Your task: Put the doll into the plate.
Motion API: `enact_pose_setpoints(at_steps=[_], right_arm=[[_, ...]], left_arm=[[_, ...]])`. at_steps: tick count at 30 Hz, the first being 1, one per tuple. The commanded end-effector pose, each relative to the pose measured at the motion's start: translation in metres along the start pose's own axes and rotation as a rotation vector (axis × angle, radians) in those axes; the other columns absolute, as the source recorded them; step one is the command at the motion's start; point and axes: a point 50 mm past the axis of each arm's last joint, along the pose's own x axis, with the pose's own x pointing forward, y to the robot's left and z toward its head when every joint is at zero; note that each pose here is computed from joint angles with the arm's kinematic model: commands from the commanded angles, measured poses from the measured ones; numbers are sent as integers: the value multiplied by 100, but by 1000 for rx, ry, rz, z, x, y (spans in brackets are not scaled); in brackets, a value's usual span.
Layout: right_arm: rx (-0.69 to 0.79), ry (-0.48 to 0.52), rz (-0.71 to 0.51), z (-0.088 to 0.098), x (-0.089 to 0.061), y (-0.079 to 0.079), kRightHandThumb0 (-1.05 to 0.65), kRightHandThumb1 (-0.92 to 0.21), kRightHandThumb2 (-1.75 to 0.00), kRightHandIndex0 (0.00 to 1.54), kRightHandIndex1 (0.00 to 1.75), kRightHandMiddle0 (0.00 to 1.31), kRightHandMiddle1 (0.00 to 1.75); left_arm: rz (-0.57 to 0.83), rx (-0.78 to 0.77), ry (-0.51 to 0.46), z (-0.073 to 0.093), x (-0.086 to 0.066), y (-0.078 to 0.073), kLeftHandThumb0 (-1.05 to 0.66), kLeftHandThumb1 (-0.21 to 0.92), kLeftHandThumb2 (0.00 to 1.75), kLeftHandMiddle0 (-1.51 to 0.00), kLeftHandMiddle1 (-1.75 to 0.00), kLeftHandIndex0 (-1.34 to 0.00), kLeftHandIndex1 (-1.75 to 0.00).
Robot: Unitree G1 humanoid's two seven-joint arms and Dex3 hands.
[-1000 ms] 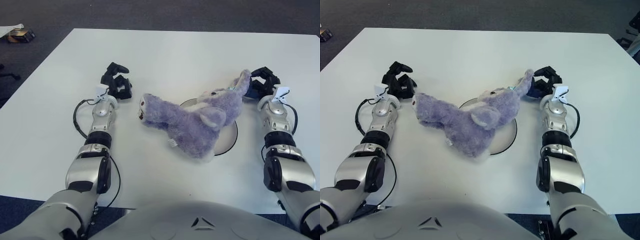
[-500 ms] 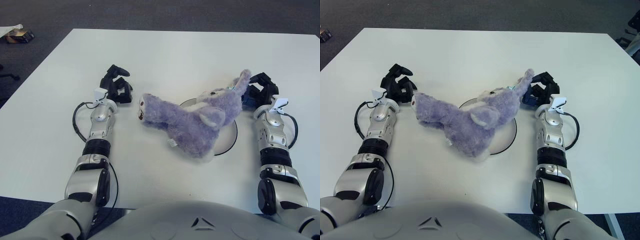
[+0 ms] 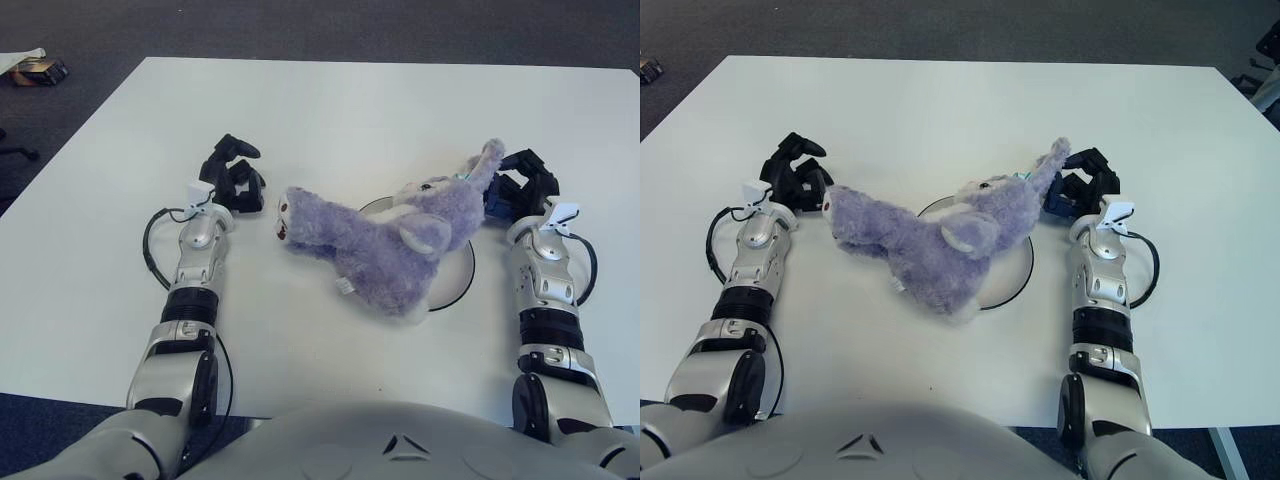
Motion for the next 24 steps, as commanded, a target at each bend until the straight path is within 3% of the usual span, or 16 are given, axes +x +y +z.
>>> enact_pose_setpoints(at_steps=[1,24], right_arm=[[25,15,-11,-2,-3,-2,-1,-8,-154,84,159,57,175],[7,47,-20,-13,-12,2,-1,-7,-158,82,166,58,175]], left_arm=[[5,6,82,-17,-13,0,-1,12,155,-79,-175,-51,-172],[56,-13,123,-21,-21,-8,-1,11,155,-80,-175,-55,-168]])
